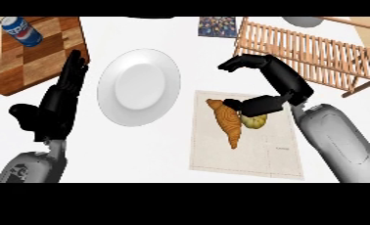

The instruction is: Pick the squash from the placemat and place it in the tiered shelf

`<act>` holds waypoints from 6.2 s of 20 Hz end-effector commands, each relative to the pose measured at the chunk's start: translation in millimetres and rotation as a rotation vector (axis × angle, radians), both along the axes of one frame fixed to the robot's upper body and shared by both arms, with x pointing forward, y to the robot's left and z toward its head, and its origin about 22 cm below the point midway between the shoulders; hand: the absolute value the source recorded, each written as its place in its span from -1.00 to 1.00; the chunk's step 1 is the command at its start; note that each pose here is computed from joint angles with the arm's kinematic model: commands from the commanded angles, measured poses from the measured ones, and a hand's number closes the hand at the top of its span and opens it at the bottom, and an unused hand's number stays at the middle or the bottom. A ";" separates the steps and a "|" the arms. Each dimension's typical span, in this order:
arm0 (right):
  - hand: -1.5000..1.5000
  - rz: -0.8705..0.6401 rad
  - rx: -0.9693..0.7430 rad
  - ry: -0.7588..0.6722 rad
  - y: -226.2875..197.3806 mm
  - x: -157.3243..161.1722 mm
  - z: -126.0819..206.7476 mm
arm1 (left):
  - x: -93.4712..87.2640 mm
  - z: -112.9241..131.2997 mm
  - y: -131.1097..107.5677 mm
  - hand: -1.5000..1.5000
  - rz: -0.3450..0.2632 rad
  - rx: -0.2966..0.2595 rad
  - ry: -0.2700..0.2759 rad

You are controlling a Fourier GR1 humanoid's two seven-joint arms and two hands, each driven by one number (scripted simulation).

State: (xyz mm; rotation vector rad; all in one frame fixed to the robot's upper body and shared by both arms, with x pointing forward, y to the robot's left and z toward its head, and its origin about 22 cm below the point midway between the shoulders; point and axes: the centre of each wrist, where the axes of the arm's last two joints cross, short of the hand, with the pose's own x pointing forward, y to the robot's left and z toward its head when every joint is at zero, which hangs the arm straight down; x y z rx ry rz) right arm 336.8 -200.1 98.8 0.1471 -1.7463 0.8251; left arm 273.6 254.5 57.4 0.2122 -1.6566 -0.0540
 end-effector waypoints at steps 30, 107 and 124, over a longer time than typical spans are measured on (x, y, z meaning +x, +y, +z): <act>-1.00 0.492 -1.238 -0.444 100.3 -82.1 75.8 | -12.7 4.7 20.8 0.00 0.087 -0.053 0.041; 1.00 -0.883 -0.439 0.052 93.2 -70.2 45.4 | -11.7 -4.0 13.4 0.00 0.091 -0.040 0.059; 1.00 -1.258 -0.430 -0.064 33.8 -69.2 139.0 | -15.2 3.8 4.4 0.00 0.090 -0.051 0.054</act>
